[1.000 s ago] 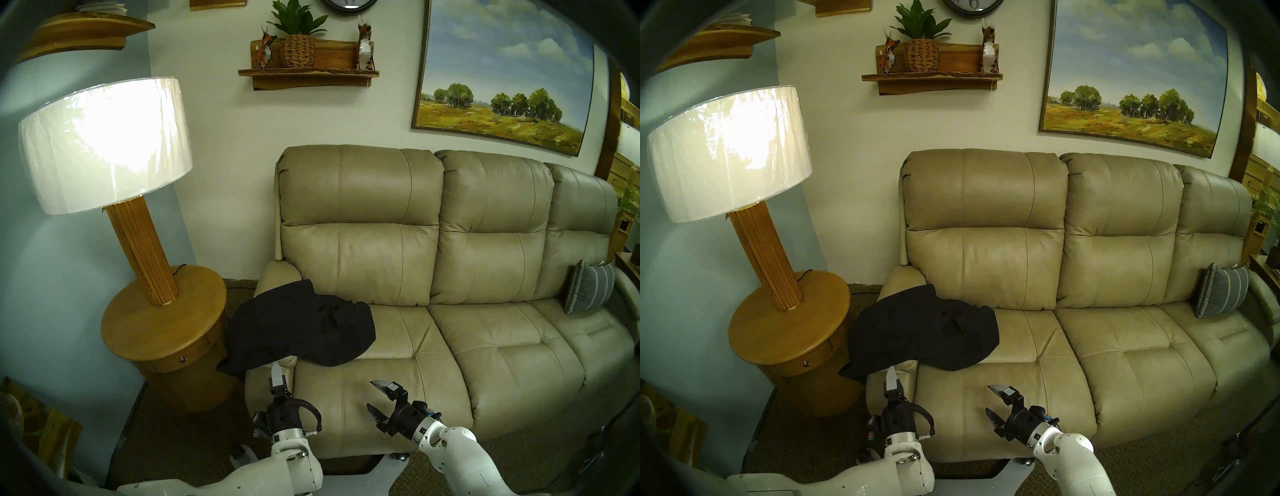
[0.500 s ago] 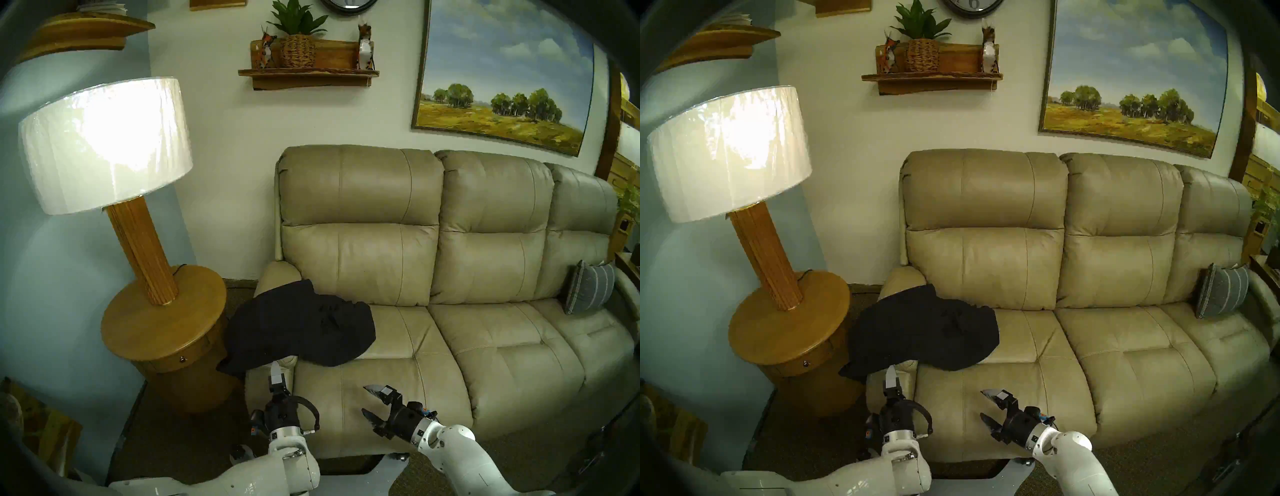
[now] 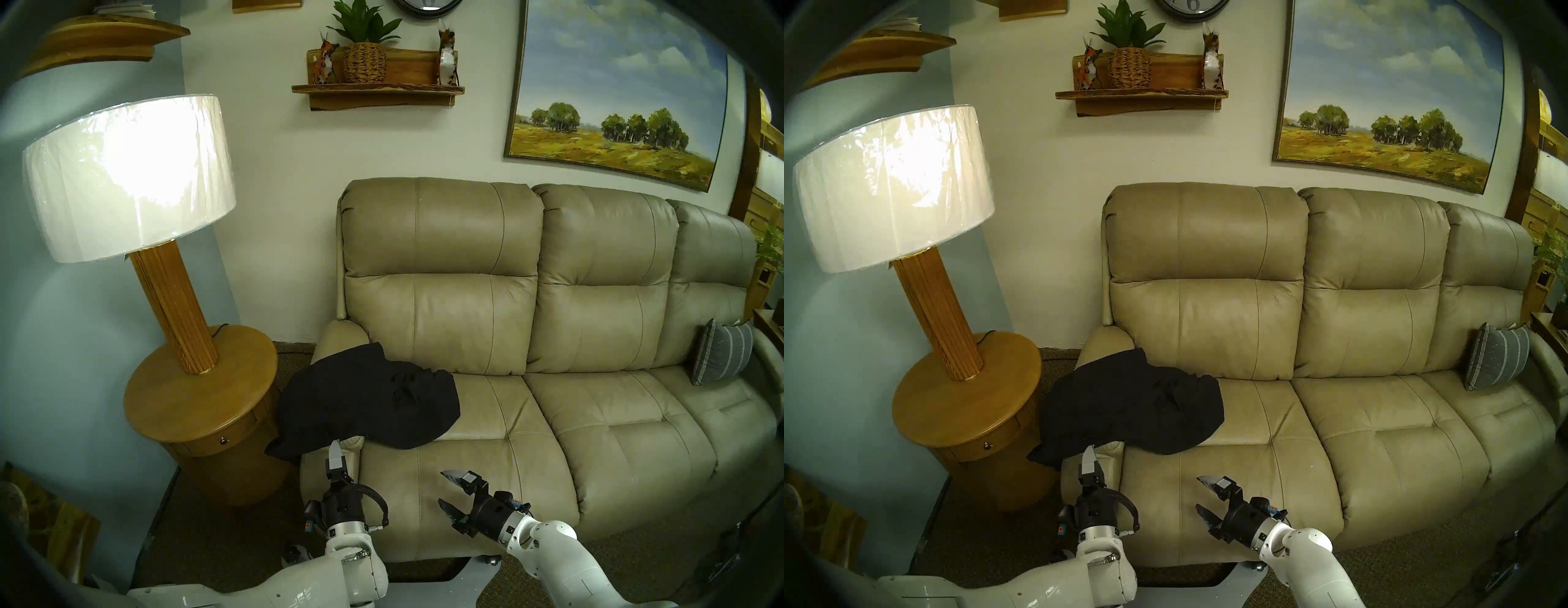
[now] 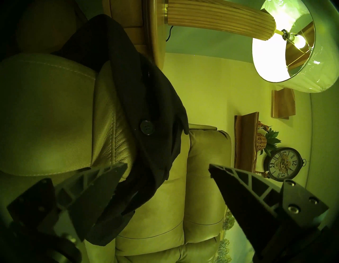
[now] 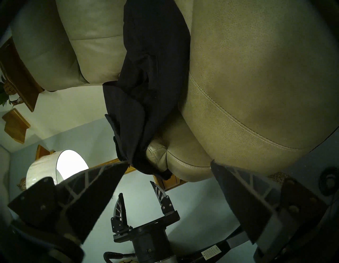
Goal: Drape jacket on sofa arm
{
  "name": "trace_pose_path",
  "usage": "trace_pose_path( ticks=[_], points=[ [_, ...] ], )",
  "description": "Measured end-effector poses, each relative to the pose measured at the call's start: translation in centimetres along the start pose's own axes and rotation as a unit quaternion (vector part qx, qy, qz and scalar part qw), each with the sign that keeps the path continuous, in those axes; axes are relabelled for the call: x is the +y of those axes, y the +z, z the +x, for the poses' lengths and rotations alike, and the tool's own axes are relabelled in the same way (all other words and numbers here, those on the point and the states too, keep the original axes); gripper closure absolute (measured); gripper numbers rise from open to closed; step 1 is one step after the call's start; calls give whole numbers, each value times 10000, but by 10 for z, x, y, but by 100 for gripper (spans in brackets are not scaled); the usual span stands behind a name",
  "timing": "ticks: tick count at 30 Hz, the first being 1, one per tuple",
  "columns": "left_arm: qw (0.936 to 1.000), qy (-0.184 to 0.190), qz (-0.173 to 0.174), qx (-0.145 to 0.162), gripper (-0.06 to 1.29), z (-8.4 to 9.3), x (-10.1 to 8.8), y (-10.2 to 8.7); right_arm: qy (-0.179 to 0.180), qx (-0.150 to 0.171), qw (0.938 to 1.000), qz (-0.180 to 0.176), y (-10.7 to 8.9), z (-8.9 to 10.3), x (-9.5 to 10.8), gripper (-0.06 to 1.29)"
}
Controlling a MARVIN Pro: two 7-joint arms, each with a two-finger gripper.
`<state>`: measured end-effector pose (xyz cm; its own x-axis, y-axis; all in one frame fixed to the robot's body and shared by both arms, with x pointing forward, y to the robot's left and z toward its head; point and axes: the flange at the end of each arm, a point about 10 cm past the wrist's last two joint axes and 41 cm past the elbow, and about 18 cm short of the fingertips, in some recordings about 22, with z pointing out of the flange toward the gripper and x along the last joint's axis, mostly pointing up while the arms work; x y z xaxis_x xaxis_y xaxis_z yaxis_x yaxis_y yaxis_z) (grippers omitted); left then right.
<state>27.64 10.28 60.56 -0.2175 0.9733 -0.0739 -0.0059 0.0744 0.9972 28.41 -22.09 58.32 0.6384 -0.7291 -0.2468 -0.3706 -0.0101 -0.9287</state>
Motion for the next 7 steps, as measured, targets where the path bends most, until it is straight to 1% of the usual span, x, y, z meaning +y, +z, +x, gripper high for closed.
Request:
trace_pose_path(
  ticks=[7],
  points=[
    [10000,-38,3,-20,1,1,0,-1,17,5,10000,25,1,0,0,-1]
  ],
)
